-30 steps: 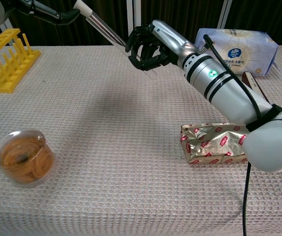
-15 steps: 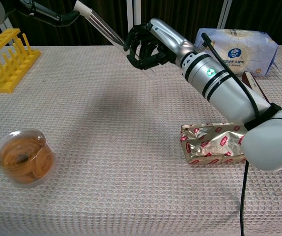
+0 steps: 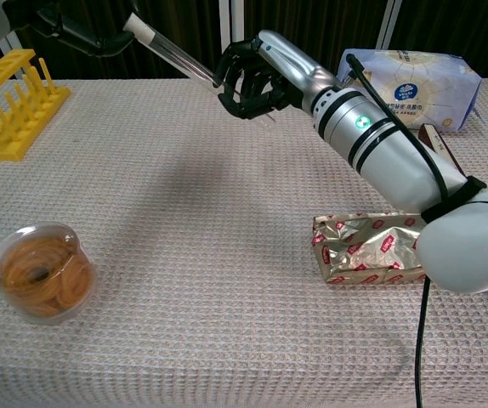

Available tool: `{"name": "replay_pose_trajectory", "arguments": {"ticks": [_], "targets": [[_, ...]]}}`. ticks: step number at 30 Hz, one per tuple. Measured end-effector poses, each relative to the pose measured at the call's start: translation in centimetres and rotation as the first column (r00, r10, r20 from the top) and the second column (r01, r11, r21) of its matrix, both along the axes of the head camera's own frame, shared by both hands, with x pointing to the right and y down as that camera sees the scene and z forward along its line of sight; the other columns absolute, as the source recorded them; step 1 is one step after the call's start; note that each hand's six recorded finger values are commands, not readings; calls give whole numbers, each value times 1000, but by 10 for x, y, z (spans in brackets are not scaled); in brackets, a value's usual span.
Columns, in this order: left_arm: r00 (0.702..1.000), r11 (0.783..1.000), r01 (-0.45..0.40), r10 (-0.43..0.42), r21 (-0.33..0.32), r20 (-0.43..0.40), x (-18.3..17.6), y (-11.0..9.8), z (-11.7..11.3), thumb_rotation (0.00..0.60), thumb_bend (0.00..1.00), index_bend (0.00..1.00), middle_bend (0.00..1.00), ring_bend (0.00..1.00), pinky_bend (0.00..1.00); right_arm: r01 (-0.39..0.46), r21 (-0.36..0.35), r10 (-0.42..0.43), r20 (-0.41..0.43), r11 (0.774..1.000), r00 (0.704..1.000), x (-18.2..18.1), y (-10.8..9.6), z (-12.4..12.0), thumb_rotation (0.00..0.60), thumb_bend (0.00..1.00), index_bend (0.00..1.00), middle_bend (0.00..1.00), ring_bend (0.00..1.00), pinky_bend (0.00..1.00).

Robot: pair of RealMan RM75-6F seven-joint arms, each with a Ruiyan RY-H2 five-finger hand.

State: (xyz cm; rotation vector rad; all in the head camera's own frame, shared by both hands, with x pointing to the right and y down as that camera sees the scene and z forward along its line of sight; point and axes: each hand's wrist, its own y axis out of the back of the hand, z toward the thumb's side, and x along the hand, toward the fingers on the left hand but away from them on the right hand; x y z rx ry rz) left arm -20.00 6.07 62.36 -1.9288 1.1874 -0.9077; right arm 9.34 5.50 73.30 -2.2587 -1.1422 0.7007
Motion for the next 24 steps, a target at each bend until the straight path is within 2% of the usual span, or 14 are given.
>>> {"name": "replay_pose_trajectory", "arguments": {"ticks": [15, 17, 21, 24], "targets": [[1000, 1000, -1, 0, -9, -9, 3, 1, 2, 600, 418, 585, 215, 105, 135, -9, -3, 9, 7, 1000, 1000, -3, 0, 0, 600, 549, 792, 688, 504, 476], [1000, 1000, -2, 2, -10, -7, 2, 1, 2, 600, 409, 507, 208, 105, 135, -9, -1, 9, 0, 1000, 1000, -2, 0, 1, 600, 549, 792, 688, 504, 476], [1000, 1000, -1, 0, -15, -11, -1, 2, 2, 600, 335, 280, 185, 105, 131, -3, 6, 3, -29, 1000, 1000, 4, -1, 3, 600, 554, 792, 688, 504, 476], [1000, 1000, 4, -4, -14, -10, -5, 2, 1, 600, 294, 232, 179, 105, 128, 7, 17, -6, -63, 1000, 998, 9, -3, 4, 600, 569, 793, 688, 504, 476]]}}
